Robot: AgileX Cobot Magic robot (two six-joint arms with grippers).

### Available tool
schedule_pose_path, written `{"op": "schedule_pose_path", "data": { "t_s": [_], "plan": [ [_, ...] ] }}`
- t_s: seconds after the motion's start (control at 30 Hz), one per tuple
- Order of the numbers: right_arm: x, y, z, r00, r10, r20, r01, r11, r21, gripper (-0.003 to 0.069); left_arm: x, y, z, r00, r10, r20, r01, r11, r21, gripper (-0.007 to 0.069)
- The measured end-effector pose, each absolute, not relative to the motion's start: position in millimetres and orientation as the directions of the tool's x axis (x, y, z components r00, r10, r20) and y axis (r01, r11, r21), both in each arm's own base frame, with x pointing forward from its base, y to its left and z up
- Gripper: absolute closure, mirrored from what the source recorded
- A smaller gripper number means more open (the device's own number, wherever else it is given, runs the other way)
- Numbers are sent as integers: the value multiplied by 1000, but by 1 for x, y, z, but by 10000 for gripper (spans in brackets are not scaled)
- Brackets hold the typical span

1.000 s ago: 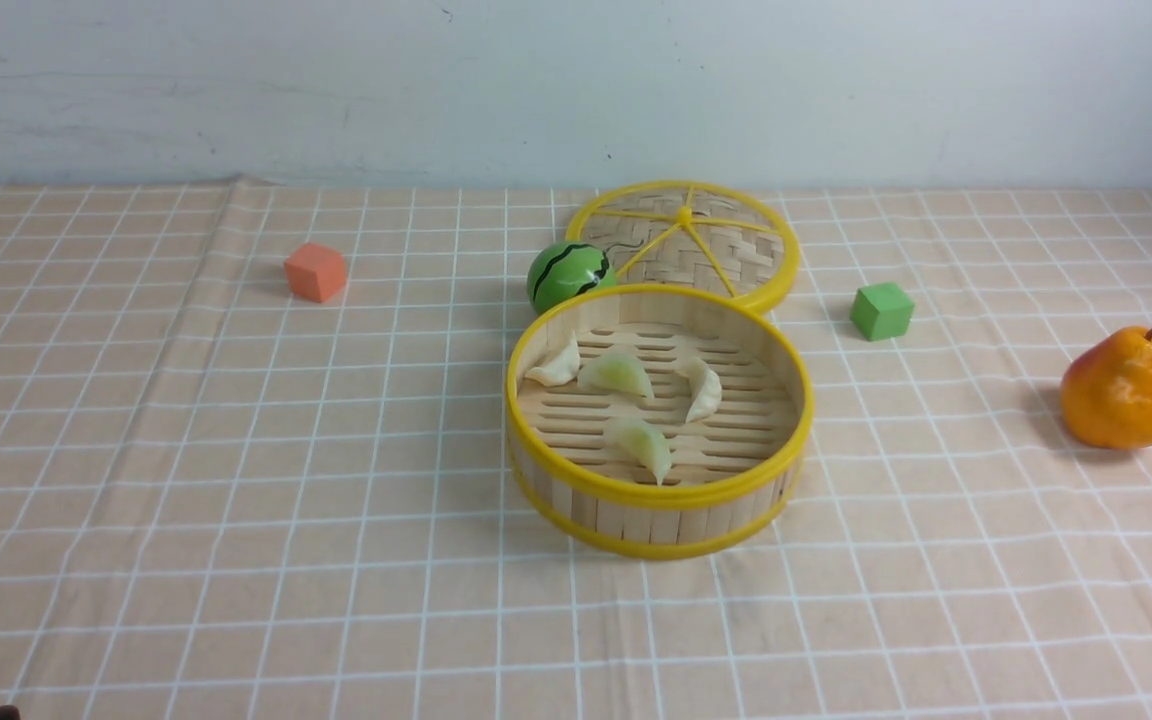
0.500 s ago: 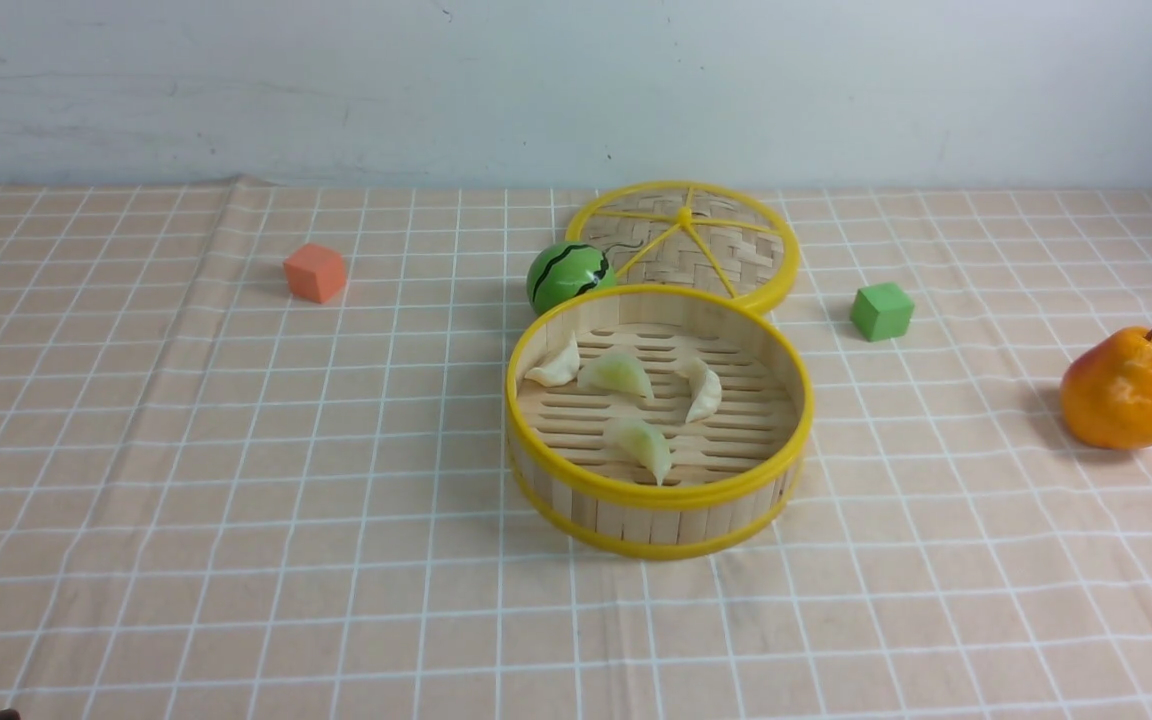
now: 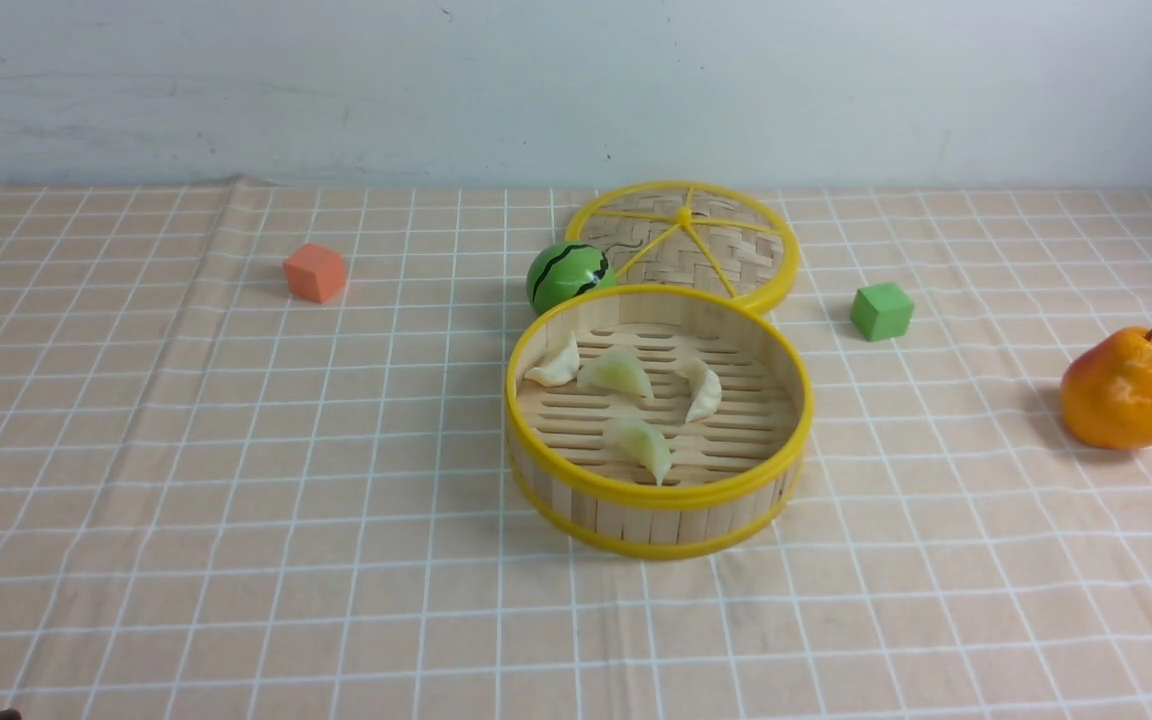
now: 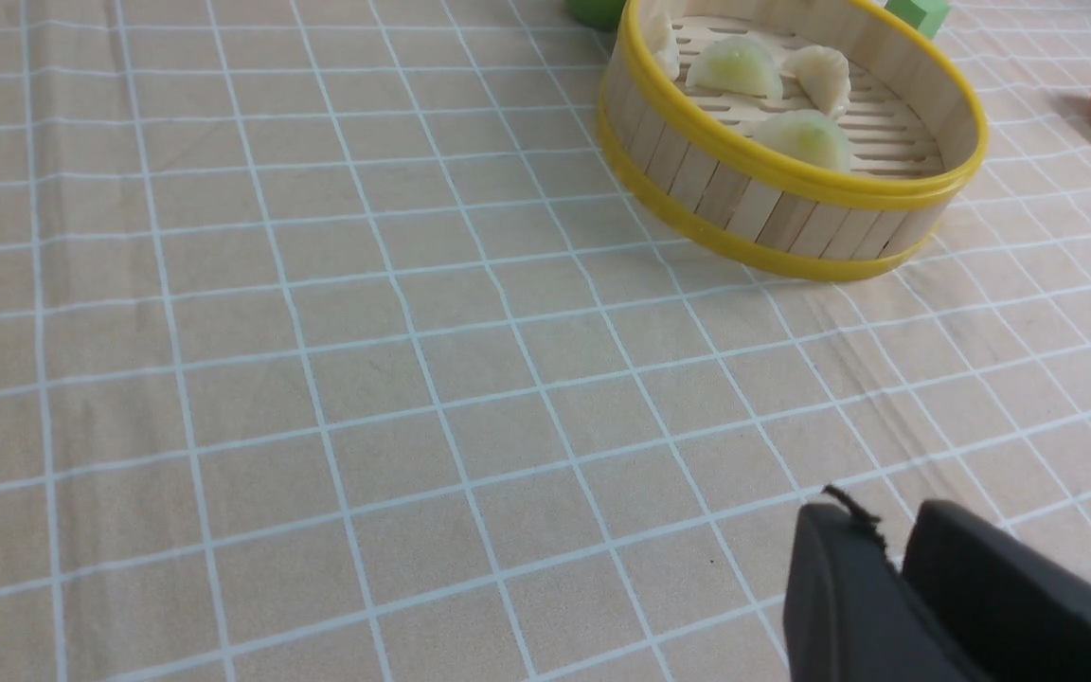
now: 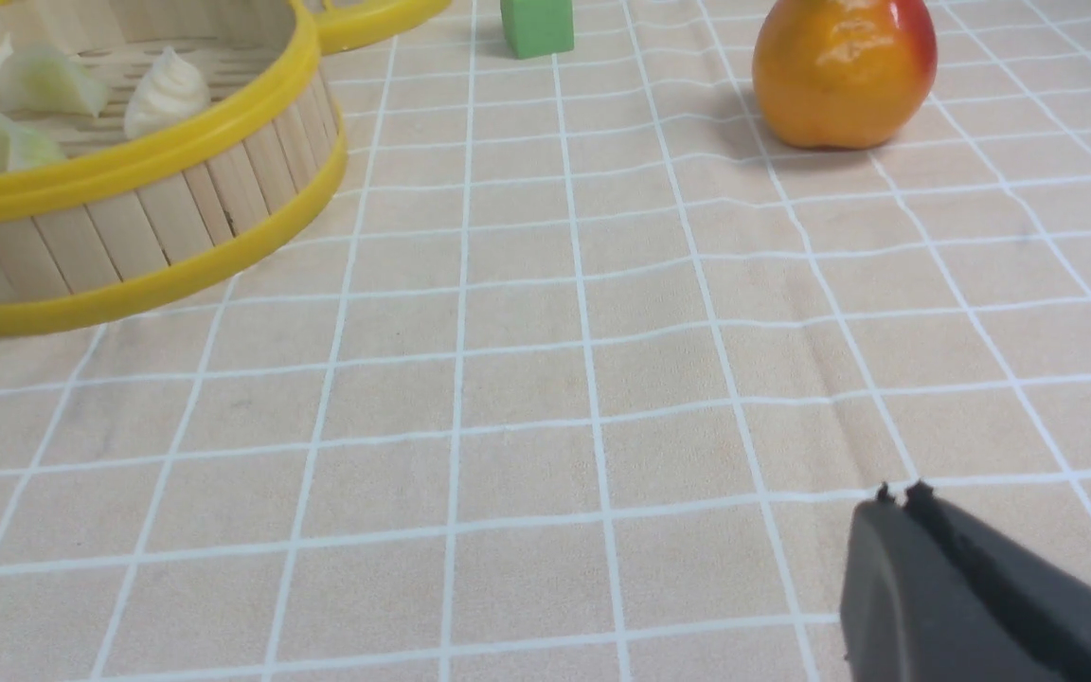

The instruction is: Put the dumplings into the steamer on the table with the brown tablecloth.

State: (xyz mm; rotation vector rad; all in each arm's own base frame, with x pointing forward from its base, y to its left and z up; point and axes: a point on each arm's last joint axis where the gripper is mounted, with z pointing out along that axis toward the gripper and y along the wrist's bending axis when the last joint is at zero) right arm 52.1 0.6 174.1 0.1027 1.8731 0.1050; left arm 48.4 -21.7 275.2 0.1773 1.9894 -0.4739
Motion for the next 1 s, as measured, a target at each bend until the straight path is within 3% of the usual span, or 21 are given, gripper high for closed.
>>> {"op": "schedule_pose_path", "data": {
  "t_s": [0.83,1.0],
  "plan": [
    [52,1,174,-299,126,-946,18,992,127,657,50,-22,274,-436,-85,-896,333,910,-249,501],
    [52,1,174,-299,126,-946,18,992,127,652,53,-23,271,-327,-163,-931,333,902,-275,600]
  ]
}}
